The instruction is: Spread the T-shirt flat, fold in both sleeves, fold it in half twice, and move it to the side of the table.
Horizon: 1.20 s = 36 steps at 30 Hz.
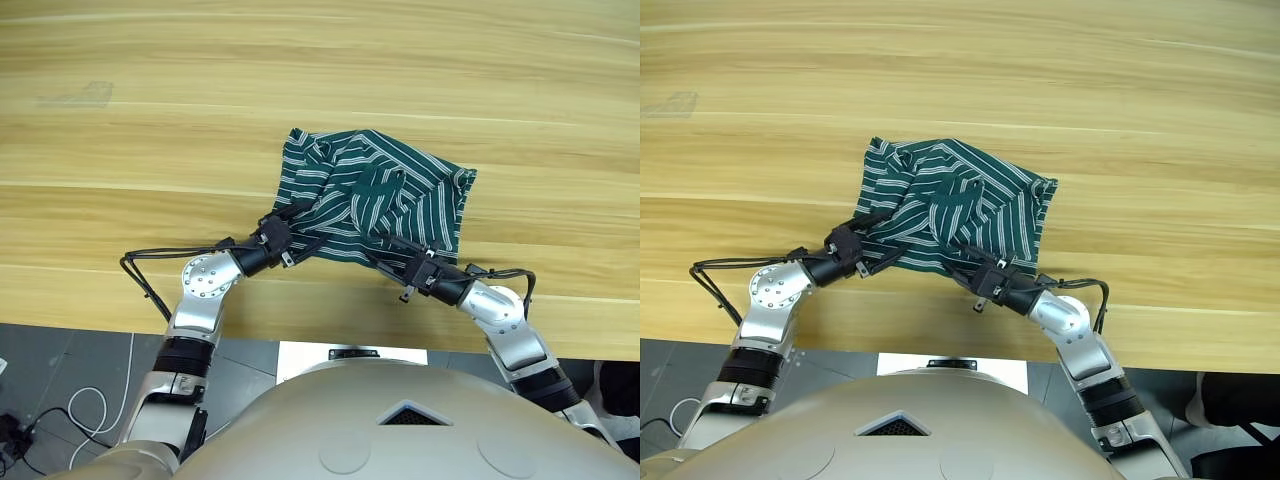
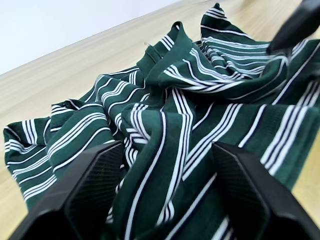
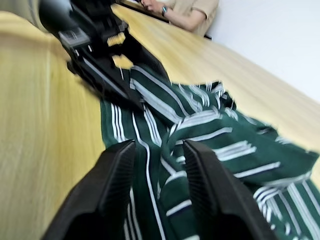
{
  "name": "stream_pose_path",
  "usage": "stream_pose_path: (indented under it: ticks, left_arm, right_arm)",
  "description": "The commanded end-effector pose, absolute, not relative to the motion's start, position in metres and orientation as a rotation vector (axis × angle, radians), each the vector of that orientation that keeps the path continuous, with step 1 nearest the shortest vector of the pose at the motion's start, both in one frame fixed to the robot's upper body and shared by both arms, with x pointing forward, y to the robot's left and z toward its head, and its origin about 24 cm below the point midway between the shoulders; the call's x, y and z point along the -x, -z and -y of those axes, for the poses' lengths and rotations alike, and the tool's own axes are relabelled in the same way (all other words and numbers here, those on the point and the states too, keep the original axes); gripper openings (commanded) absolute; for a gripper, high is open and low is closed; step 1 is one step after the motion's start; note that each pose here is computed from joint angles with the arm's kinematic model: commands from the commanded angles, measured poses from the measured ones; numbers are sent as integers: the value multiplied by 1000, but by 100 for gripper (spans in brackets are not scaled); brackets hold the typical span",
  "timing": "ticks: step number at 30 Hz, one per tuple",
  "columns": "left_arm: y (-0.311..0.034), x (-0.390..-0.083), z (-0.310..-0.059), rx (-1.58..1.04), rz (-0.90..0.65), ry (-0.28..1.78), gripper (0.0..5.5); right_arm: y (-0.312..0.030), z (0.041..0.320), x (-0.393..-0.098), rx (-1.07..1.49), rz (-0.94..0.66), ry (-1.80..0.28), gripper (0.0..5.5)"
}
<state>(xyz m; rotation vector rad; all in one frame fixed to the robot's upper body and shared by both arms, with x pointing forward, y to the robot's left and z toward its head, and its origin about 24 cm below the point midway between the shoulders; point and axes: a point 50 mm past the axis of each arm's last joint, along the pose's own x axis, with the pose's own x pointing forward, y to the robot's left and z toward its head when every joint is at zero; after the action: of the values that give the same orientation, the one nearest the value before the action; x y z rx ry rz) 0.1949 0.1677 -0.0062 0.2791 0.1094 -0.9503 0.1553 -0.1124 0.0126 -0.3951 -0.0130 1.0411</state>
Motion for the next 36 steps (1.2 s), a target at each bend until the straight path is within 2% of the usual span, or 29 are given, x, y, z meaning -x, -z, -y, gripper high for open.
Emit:
stream_pose_path:
  ticks: [1, 4, 15, 20, 36]
  left_arm:
    - [5, -197, -165, -281, -102, 962, 325]
    - [5, -197, -165, -283, -100, 969, 325]
    - [7, -195, -165, -272, -118, 951, 325]
    - [8, -193, -166, -262, -125, 939, 260]
    - [10, -192, -165, -207, -130, 899, 8]
  right_arm:
    - [-10, 116, -159, 429, -22, -1029, 258]
    - [-3, 120, -164, 431, -57, -994, 287]
    - [20, 125, -181, 410, -154, -953, 287]
    - [23, 122, -175, 399, -157, -967, 290]
    - [24, 128, -167, 396, -167, -975, 7]
